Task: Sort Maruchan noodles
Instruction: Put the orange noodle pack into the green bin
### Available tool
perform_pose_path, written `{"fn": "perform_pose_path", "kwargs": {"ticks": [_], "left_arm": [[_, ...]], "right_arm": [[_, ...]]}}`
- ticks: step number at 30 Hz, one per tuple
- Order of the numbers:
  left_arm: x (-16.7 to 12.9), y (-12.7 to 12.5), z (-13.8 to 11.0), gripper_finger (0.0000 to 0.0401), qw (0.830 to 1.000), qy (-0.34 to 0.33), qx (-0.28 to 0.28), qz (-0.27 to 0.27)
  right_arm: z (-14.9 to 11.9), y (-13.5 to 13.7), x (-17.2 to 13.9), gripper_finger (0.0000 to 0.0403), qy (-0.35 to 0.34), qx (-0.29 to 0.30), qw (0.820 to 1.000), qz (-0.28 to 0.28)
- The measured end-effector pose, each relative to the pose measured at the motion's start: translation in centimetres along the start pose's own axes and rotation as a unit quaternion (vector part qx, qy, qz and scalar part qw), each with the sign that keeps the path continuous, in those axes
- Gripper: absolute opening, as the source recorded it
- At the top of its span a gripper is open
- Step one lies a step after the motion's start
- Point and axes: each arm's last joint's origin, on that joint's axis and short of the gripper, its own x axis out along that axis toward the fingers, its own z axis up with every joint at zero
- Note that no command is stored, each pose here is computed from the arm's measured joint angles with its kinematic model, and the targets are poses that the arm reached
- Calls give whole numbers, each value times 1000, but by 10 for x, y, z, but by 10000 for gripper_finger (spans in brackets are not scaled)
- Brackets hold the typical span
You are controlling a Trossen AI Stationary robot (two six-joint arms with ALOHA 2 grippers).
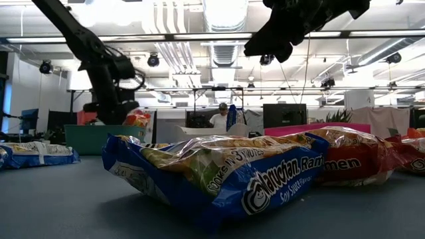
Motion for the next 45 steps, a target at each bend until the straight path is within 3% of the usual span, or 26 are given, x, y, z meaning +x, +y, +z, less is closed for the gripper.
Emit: {"fn": "perform_pose_path", "kwargs": {"ticks": [6,13,19,27,32,39,45], "left_arm": [[16,-2,2,179,1000,6,1,5],[27,-2,3,178,1000,7,2,15],[30,-2,3,144,1000,5,2,16],[27,-1,2,10,1000,9,0,24],[15,0,2,2,1000,13,5,27],[-25,3,13,0,998,-54,11,25],[-50,3,13,0,996,-89,21,-16]], "right_arm": [[0,0,0,86,0,0,1000,0],[-1,0,0,86,2,-4,1000,0],[-1,0,0,86,3,-5,1000,-1],[-1,0,0,86,4,-5,1000,-1],[-1,0,0,86,4,-5,1000,0],[-1,0,0,86,4,-5,1000,-1],[-1,0,0,86,4,-5,1000,0]]}}
